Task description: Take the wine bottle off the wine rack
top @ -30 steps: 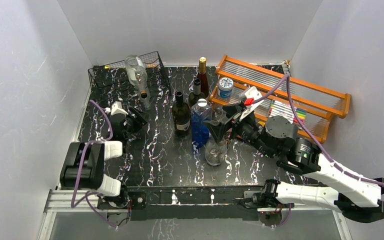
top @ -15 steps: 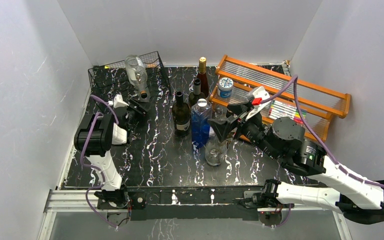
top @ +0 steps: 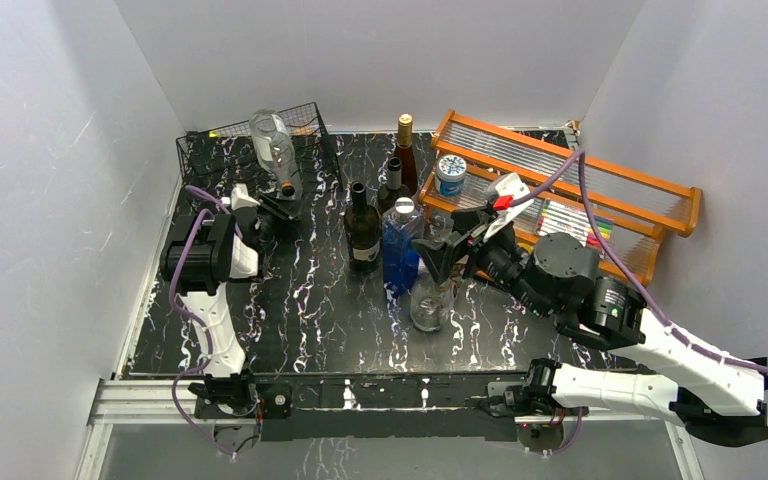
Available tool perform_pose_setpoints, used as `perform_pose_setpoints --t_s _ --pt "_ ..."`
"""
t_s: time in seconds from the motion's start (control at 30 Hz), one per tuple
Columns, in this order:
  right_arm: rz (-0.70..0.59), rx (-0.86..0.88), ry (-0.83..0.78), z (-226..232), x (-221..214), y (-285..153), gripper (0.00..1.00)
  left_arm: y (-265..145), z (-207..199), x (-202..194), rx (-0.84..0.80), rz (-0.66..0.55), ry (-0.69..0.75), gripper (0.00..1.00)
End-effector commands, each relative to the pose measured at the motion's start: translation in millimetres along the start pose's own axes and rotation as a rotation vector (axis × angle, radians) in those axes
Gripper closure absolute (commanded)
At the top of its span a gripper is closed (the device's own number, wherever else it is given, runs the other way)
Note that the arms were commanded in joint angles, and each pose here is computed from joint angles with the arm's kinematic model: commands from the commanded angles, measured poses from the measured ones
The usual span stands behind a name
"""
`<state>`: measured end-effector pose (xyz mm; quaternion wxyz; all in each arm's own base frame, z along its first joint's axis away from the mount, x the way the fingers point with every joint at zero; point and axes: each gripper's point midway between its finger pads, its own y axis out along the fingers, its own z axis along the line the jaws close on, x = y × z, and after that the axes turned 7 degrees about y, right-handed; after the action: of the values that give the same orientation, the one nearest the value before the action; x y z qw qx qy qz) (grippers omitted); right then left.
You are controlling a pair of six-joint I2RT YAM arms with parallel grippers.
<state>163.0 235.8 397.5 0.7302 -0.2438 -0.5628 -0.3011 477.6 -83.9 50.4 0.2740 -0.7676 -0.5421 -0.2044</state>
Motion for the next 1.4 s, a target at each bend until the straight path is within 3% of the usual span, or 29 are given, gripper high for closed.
perform_pose_setpoints --t_s 0.0,0.13,0.3,0.43,0.77,1.03,1.37 --pt "-0.045 -0.002 0.031 1.9 15.2 -0.6 0.02 0.7 -23.7 22.7 -0.083 -0.076 0.055 0.73" --pt "-0.045 -0.003 0.03 2.5 14.0 1.7 0.02 -8.5 -24.4 18.7 -0.079 -0.066 0.054 0.83" --pt "-0.029 -0.002 0.021 3.6 8.2 5.4 0.02 -27.6 -33.3 13.2 -0.097 -0.041 0.031 0.88" --pt "-0.019 -0.001 0.015 4.1 3.6 7.9 0.02 -46.7 -31.5 -0.5 -0.08 0.033 -0.066 0.93" --pt "-0.017 0.001 -0.008 5.5 2.3 12.7 0.02 -99.3 -45.6 -9.4 -0.07 0.107 -0.154 0.94" --pt "-0.004 0.014 -0.007 9.3 -1.9 16.3 0.02 -134.7 -55.0 -27.0 -0.026 0.235 -0.197 1.0" --pt "0.012 0.017 -0.016 12.0 -6.3 22.1 0.02 -190.9 -72.9 -31.5 0.033 0.321 -0.091 1.0"
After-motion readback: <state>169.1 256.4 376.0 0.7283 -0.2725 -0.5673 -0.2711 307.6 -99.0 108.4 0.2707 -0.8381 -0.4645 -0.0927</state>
